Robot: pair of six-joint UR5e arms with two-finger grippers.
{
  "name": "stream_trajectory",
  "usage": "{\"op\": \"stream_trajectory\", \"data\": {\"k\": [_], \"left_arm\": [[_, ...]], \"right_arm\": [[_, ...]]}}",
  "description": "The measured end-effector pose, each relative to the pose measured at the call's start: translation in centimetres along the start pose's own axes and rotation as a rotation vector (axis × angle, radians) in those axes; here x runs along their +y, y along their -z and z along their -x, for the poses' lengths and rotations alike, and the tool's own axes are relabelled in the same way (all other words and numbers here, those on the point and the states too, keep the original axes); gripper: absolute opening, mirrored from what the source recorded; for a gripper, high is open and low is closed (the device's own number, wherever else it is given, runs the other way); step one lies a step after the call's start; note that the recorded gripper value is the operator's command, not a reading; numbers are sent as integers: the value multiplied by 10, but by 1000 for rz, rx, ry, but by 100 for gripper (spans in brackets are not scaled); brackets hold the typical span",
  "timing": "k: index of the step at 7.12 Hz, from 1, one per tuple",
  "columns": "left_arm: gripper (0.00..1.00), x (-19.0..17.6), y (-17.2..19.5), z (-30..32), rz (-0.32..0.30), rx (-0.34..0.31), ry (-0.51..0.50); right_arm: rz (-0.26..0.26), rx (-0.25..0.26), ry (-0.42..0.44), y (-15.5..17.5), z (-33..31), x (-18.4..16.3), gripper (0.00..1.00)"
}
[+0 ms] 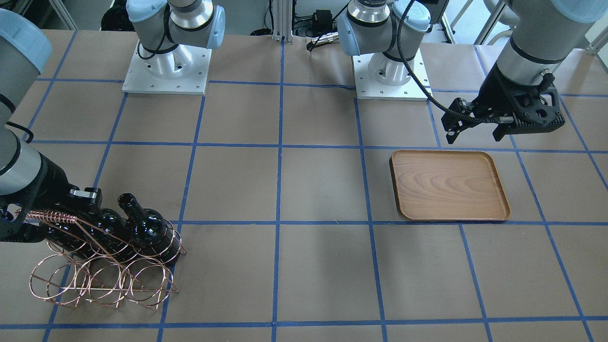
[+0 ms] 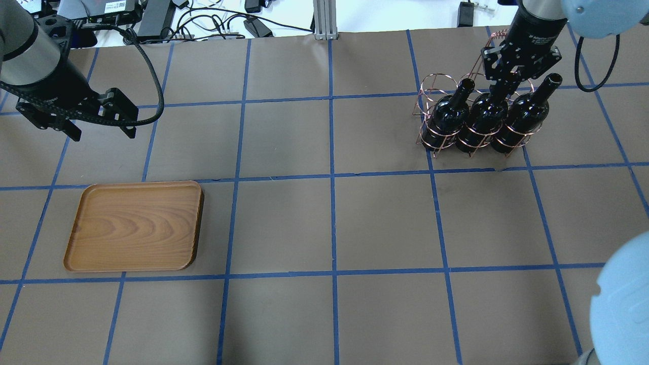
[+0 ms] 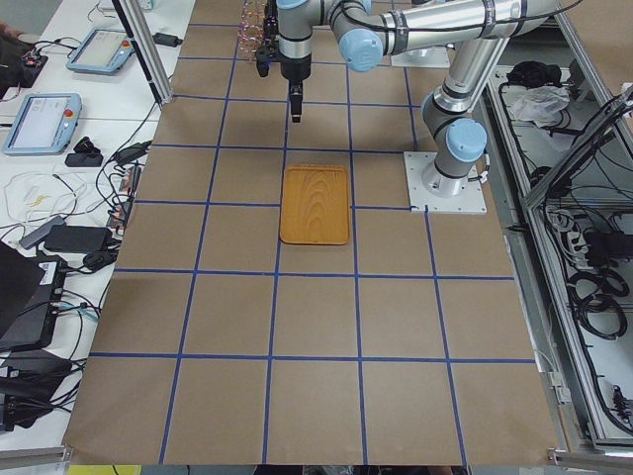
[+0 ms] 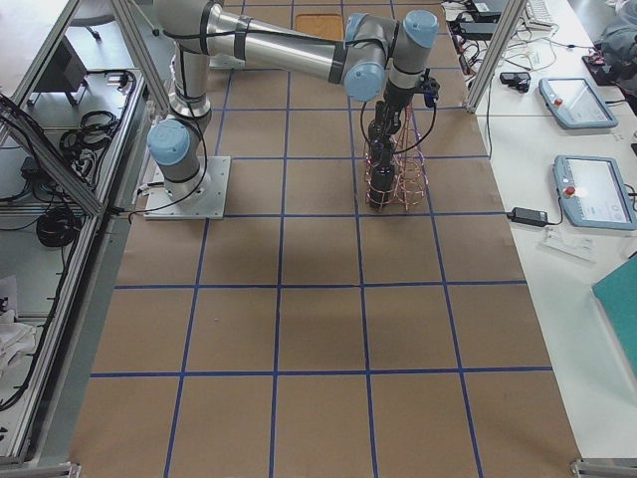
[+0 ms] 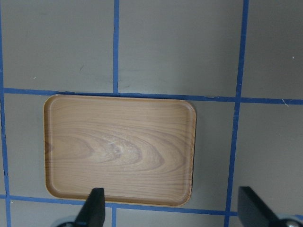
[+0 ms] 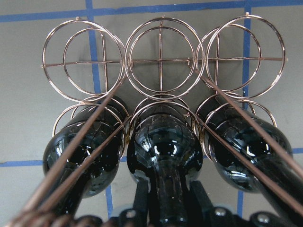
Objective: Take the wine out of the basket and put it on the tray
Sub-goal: 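Grasp the middle bottle with the right gripper and lift it out, then carry the bottle with the right gripper and stand it beside the tray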
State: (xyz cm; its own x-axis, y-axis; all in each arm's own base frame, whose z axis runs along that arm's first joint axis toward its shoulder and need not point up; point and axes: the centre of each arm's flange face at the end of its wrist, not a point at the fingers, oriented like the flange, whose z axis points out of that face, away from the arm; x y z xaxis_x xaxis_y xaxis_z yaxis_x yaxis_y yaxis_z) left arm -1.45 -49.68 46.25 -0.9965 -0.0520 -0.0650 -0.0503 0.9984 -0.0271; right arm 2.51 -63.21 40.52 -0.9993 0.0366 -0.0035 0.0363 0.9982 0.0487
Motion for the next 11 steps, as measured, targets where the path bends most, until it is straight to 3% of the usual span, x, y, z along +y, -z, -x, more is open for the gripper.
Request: {"op": "stream_trajectory", "data": {"k": [5,7,9,11], "left_arm": [[100,-1,-1,0,2,4,1],[100,-2,-3,-1,5,7,1],[100,1,3,-2,-8,8,2],[100,0,3,-3,-9,7,0]], "right_arm": [[-120,17,-3,72,2,34,9],[-155,16,5,115,7,51,10],[-120,11,14,152,20,90,9],[-22,11,42,151,50,126,9]]}}
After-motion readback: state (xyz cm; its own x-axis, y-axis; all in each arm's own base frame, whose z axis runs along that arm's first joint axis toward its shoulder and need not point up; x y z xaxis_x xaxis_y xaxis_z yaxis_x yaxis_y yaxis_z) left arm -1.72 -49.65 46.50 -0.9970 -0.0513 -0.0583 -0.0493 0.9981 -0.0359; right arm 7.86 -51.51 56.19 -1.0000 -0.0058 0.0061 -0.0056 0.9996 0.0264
